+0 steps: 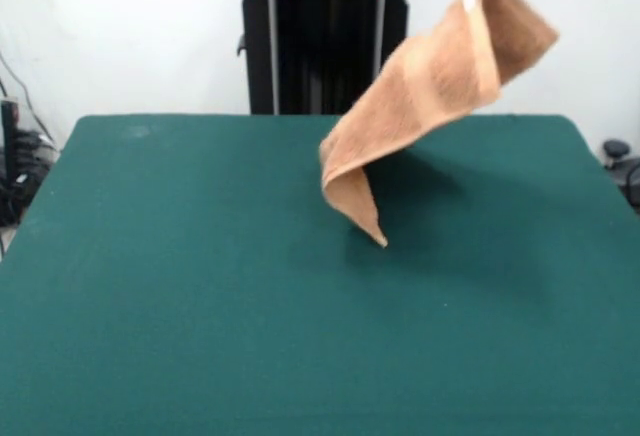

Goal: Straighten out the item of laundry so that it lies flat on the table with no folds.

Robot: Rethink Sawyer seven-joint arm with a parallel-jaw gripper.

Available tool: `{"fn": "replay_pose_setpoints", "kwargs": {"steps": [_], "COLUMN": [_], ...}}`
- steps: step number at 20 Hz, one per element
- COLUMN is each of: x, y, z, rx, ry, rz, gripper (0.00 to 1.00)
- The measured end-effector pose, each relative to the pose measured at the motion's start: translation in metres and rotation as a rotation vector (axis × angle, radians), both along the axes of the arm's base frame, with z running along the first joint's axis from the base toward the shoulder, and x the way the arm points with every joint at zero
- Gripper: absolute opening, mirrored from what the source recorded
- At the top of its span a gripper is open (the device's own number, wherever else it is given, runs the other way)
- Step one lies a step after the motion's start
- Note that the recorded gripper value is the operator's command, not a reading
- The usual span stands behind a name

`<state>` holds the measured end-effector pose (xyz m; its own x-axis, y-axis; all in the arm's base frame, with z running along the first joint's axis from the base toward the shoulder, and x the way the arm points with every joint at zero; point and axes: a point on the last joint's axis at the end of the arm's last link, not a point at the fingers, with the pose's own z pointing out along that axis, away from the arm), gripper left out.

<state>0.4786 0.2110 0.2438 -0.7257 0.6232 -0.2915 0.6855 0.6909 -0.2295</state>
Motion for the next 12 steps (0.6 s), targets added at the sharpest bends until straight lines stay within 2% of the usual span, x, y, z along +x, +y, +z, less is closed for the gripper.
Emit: {"fn": "replay_pose_setpoints", "kwargs": {"steps": [5, 6, 12], "x": [-0.01, -0.009, -0.003], "y": [0.006, 0.004, 0.001], "z": [0.037, 0.047, 0.07], "rx": [0.024, 0.024, 0.021], "ry": [0.053, 0.054, 0.024], "rz": [-0.021, -0.027, -0.03], "gripper": [0.0, 0.0, 0.0]}}
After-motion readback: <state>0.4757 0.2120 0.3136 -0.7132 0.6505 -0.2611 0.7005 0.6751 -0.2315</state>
